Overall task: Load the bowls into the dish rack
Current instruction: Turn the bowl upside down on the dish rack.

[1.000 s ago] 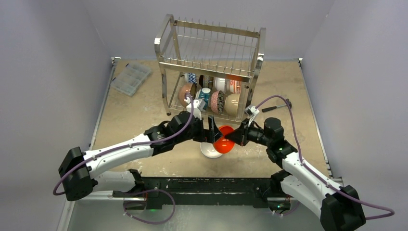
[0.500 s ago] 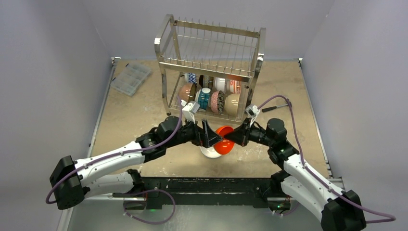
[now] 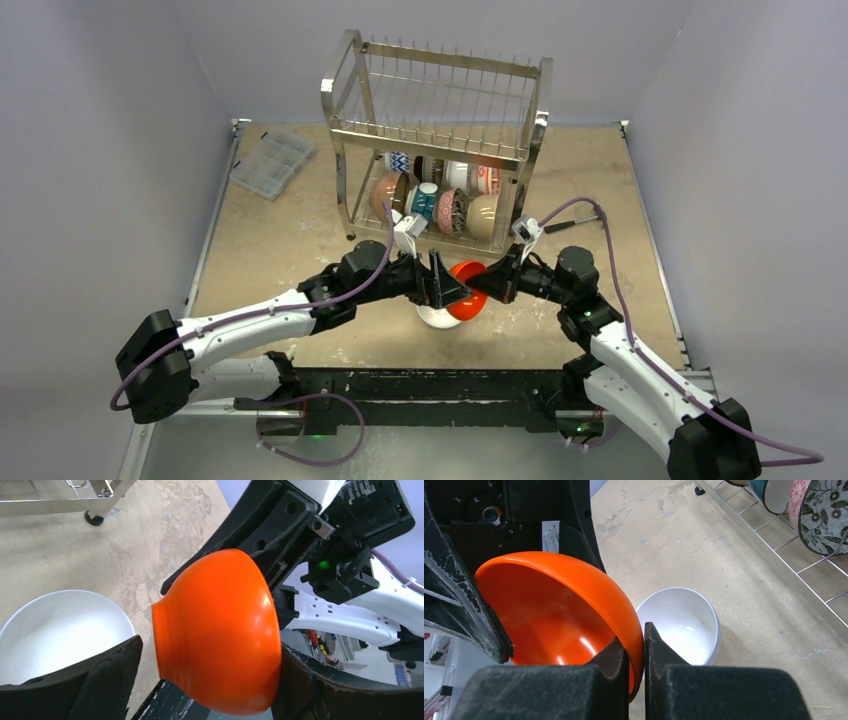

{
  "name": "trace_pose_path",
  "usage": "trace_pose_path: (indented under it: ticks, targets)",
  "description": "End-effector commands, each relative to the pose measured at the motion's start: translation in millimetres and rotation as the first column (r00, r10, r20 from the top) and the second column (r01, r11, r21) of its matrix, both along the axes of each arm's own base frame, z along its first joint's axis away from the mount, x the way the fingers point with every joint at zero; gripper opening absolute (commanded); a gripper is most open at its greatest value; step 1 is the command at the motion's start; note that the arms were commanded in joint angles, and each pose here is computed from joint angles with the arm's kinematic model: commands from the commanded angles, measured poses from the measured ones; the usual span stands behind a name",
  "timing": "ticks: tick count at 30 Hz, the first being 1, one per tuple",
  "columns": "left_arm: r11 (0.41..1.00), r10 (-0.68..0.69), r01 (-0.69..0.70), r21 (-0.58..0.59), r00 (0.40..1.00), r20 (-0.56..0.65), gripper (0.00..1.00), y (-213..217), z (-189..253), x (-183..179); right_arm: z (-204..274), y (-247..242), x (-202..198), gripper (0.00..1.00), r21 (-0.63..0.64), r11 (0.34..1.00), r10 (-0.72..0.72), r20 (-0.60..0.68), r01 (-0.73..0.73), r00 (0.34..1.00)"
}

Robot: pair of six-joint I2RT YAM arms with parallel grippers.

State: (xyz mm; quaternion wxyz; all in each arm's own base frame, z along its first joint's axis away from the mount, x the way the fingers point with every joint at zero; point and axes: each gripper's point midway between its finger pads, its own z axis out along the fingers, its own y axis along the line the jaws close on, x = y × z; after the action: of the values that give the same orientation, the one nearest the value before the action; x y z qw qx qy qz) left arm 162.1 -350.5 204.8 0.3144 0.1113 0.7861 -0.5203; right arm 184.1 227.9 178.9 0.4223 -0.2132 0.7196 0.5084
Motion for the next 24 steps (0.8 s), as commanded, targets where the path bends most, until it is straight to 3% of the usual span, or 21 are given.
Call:
trace_pose_path:
  ticks: [1,4,6,8,9,12,16,18,20,22,24]
  targets:
    - [0.996,-0.047,0.048,-0.078,0.999,0.022,0.77,-8,16,-4,25,4,2,0.00,0.044,0.999,0.022,0.077,-0.025,0.997]
    - [0.995,-0.061,0.062,-0.073,0.998,0.016,0.56,-10,15,-6,23,4,4,0.00,0.039,0.999,0.011,0.073,-0.014,0.997]
    - [0.995,-0.068,0.068,-0.067,0.998,0.005,0.33,-11,12,-7,23,3,5,0.00,0.034,0.999,0.007,0.075,-0.009,0.997]
    - [0.996,-0.068,0.068,-0.050,0.998,-0.007,0.07,-11,7,-6,22,3,6,0.07,0.032,0.999,-0.001,0.076,-0.002,0.997]
    - [0.997,-0.065,0.064,-0.040,0.998,-0.014,0.00,-11,4,-6,23,3,7,0.11,0.032,0.999,-0.002,0.076,0.000,0.997]
    - [0.998,-0.060,0.060,-0.032,0.998,-0.021,0.00,-11,0,-5,25,3,7,0.22,0.032,0.999,-0.003,0.084,0.000,0.996]
    - [0.999,-0.043,0.042,-0.035,0.999,-0.016,0.00,-9,3,-1,26,2,7,0.54,0.030,1.000,-0.006,0.087,0.003,0.996]
    - [0.999,-0.025,0.025,-0.032,1.000,-0.014,0.00,-7,3,3,26,1,7,0.77,0.024,1.000,-0.013,0.088,0.011,0.996]
    - [1.000,0.006,-0.006,-0.016,1.000,-0.018,0.00,-3,2,8,25,-1,9,0.90,0.020,0.999,-0.031,0.090,0.029,0.995]
    - [0.999,0.038,-0.038,-0.005,0.999,-0.017,0.00,2,2,14,26,-2,9,0.98,0.016,0.999,-0.040,0.088,0.038,0.995]
    - [0.997,0.078,-0.077,0.006,0.997,-0.012,0.00,8,1,20,27,-4,9,0.99,0.012,0.999,-0.052,0.095,0.051,0.994]
